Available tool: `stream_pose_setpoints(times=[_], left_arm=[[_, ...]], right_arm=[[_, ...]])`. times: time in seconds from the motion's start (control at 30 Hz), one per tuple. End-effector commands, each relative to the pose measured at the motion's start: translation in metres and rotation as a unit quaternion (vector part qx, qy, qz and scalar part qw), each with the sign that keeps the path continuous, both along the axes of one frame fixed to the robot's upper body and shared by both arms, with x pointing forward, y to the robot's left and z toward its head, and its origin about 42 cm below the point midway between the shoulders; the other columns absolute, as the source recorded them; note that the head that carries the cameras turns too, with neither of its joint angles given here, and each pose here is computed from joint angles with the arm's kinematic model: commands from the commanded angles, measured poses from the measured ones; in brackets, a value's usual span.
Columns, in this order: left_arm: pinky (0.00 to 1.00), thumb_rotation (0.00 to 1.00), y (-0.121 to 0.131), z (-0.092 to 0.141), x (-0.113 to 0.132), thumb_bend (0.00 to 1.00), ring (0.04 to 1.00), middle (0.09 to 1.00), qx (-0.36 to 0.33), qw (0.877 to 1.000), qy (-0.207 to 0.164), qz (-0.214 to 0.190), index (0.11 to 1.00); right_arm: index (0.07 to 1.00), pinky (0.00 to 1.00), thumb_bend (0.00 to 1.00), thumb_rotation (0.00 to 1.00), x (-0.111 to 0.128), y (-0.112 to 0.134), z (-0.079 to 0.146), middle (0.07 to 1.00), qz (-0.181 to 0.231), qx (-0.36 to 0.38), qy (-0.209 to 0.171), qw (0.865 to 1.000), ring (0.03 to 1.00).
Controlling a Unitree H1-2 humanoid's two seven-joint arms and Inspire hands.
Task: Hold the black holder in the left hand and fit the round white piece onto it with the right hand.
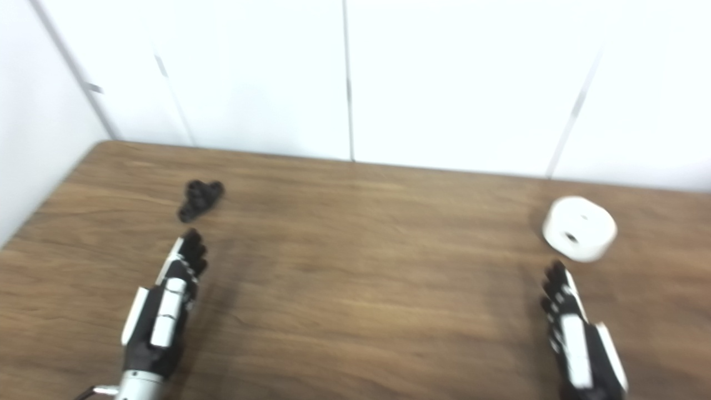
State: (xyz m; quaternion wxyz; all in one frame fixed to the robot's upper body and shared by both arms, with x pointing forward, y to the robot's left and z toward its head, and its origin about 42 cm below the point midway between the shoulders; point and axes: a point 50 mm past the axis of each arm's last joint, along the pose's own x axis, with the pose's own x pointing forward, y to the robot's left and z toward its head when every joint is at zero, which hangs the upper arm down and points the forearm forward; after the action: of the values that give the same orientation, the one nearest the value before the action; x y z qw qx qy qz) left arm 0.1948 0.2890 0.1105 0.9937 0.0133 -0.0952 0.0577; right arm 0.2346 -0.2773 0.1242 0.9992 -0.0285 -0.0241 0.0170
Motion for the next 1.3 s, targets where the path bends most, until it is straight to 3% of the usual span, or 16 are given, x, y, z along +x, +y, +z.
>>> stream_pose_setpoints(times=[0.0, 0.43, 0.5, 0.57, 0.63, 0.7, 0.73, 0.83, 0.93, 1.0, 1.17, 1.27], left_arm=[[1.0, 0.85, -0.021, -0.016, -0.004, 0.42, 1.0, 1.0, -0.025, 1.0, 0.005, 0.003, 0.996], [1.0, 0.82, -0.024, -0.024, -0.005, 0.47, 1.0, 1.0, -0.006, 1.0, 0.003, -0.002, 1.0], [1.0, 0.8, -0.023, -0.024, -0.006, 0.43, 1.0, 1.0, 0.002, 1.0, -0.001, 0.002, 0.998], [1.0, 0.7, -0.022, -0.023, -0.006, 0.38, 0.995, 0.993, 0.025, 1.0, 0.0, 0.01, 0.983], [0.93, 0.59, -0.02, -0.02, -0.007, 0.36, 0.963, 0.972, 0.074, 0.997, 0.01, 0.031, 0.956], [0.9, 0.41, -0.019, -0.013, -0.007, 0.38, 0.936, 0.951, 0.109, 0.993, 0.005, 0.054, 0.933], [0.87, 0.27, -0.02, -0.009, -0.006, 0.44, 0.922, 0.938, 0.118, 0.991, -0.001, 0.063, 0.92], [0.9, 0.08, -0.018, 0.006, 0.0, 0.58, 0.935, 0.944, 0.149, 0.985, -0.014, 0.084, 0.914], [0.93, 0.06, -0.009, 0.021, 0.01, 0.68, 0.945, 0.943, 0.188, 0.977, -0.018, 0.099, 0.909], [0.95, 0.09, -0.001, 0.029, 0.018, 0.71, 0.942, 0.935, 0.214, 0.97, -0.014, 0.115, 0.909], [0.83, 0.24, 0.015, 0.044, 0.035, 0.75, 0.905, 0.934, 0.274, 0.95, 0.014, 0.149, 0.918], [0.93, 0.27, 0.025, 0.053, 0.047, 0.76, 0.97, 0.954, 0.308, 0.936, 0.029, 0.166, 0.922]], right_arm=[[1.0, 1.0, 0.54, 1.0, 0.002, -0.003, 0.007, 1.0, 0.003, 0.001, -0.031, 1.0, 1.0], [1.0, 1.0, 0.56, 1.0, 0.001, -0.005, 0.004, 1.0, 0.0, 0.0, -0.016, 1.0, 1.0], [1.0, 1.0, 0.57, 1.0, 0.0, -0.005, 0.004, 1.0, 0.0, -0.003, -0.013, 1.0, 1.0], [1.0, 1.0, 0.56, 1.0, 0.0, -0.005, 0.005, 1.0, 0.0, -0.006, -0.014, 1.0, 1.0], [1.0, 1.0, 0.56, 1.0, -0.001, -0.005, 0.005, 1.0, 0.0, -0.005, -0.013, 1.0, 1.0], [1.0, 1.0, 0.56, 1.0, -0.001, -0.006, 0.005, 1.0, 0.0, -0.002, -0.013, 1.0, 1.0], [1.0, 1.0, 0.56, 1.0, -0.001, -0.006, 0.005, 1.0, 0.0, 0.0, -0.014, 1.0, 1.0], [1.0, 1.0, 0.55, 1.0, -0.001, -0.007, 0.006, 1.0, -0.001, 0.002, -0.016, 1.0, 1.0], [1.0, 1.0, 0.55, 1.0, -0.001, -0.008, 0.005, 1.0, -0.001, 0.0, -0.017, 1.0, 1.0], [1.0, 1.0, 0.54, 1.0, -0.001, -0.008, 0.005, 1.0, 0.0, -0.001, -0.018, 1.0, 1.0], [1.0, 1.0, 0.54, 1.0, -0.002, -0.008, 0.005, 1.0, -0.003, -0.002, -0.018, 1.0, 1.0], [1.0, 1.0, 0.54, 1.0, -0.002, -0.008, 0.004, 0.999, -0.004, -0.004, -0.018, 1.0, 1.0]])
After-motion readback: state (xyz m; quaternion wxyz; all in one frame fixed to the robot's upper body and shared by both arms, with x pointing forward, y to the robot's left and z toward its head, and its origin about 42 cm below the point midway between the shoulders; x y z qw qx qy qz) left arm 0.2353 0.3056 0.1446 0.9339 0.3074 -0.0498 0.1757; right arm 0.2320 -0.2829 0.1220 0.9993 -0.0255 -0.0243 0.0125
